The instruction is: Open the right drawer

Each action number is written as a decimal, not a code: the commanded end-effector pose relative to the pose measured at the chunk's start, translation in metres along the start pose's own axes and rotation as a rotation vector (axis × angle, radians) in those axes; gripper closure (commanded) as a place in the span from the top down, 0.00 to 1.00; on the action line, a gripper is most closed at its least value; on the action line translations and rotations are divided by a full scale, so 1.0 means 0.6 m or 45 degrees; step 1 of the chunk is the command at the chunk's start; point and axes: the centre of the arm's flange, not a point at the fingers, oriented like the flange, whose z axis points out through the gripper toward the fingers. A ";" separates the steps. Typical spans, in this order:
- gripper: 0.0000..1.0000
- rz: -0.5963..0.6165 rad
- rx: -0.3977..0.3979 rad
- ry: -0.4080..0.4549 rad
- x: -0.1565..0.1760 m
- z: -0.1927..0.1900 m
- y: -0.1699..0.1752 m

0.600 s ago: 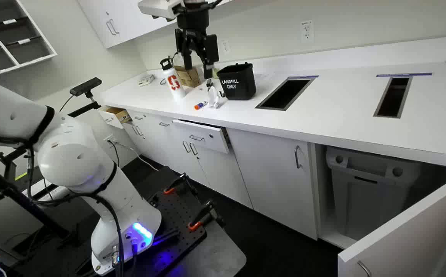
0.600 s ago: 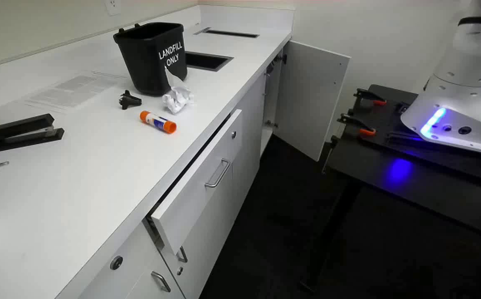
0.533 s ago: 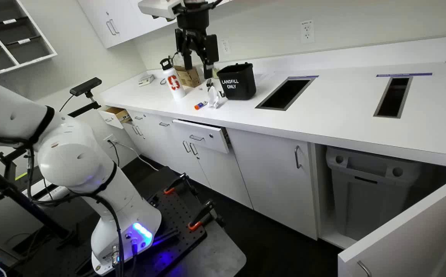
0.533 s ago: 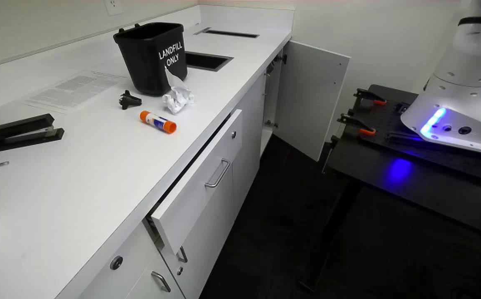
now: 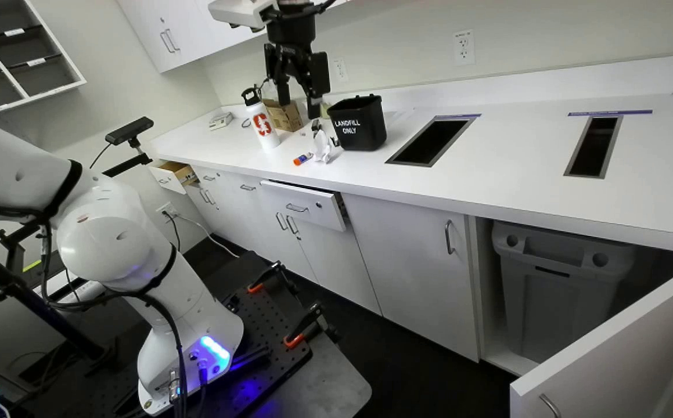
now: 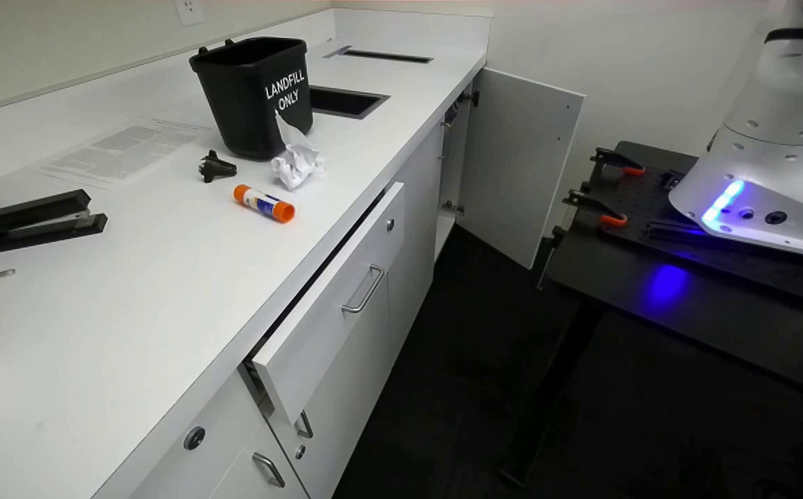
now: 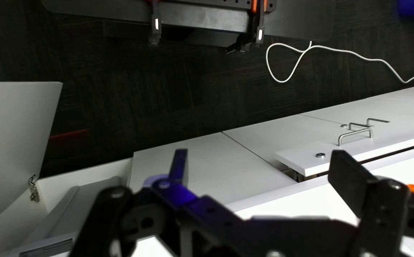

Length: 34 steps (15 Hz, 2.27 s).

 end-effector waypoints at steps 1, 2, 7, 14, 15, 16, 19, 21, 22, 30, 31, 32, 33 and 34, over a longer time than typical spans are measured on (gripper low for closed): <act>1.00 0.000 0.000 0.000 0.000 0.000 0.000; 1.00 0.000 0.000 0.000 0.000 0.000 0.000; 1.00 -0.130 -0.069 -0.030 0.036 0.019 -0.074; 1.00 -0.637 -0.246 -0.100 0.112 0.143 -0.364; 1.00 -0.713 -0.275 -0.094 0.106 0.165 -0.407; 1.00 -0.779 -0.300 -0.080 0.097 0.186 -0.443; 1.00 -0.981 -0.335 -0.065 0.045 0.233 -0.528; 1.00 -0.932 -0.333 -0.102 0.057 0.230 -0.532; 1.00 -0.956 -0.338 -0.111 0.047 0.238 -0.546; 1.00 -0.970 -0.350 -0.116 0.055 0.246 -0.554; 1.00 -1.020 -0.369 -0.122 0.045 0.262 -0.580; 1.00 -1.059 -0.398 -0.131 0.033 0.277 -0.602; 1.00 -1.131 -0.422 -0.144 0.007 0.297 -0.632; 1.00 -1.214 -0.433 -0.153 -0.022 0.316 -0.664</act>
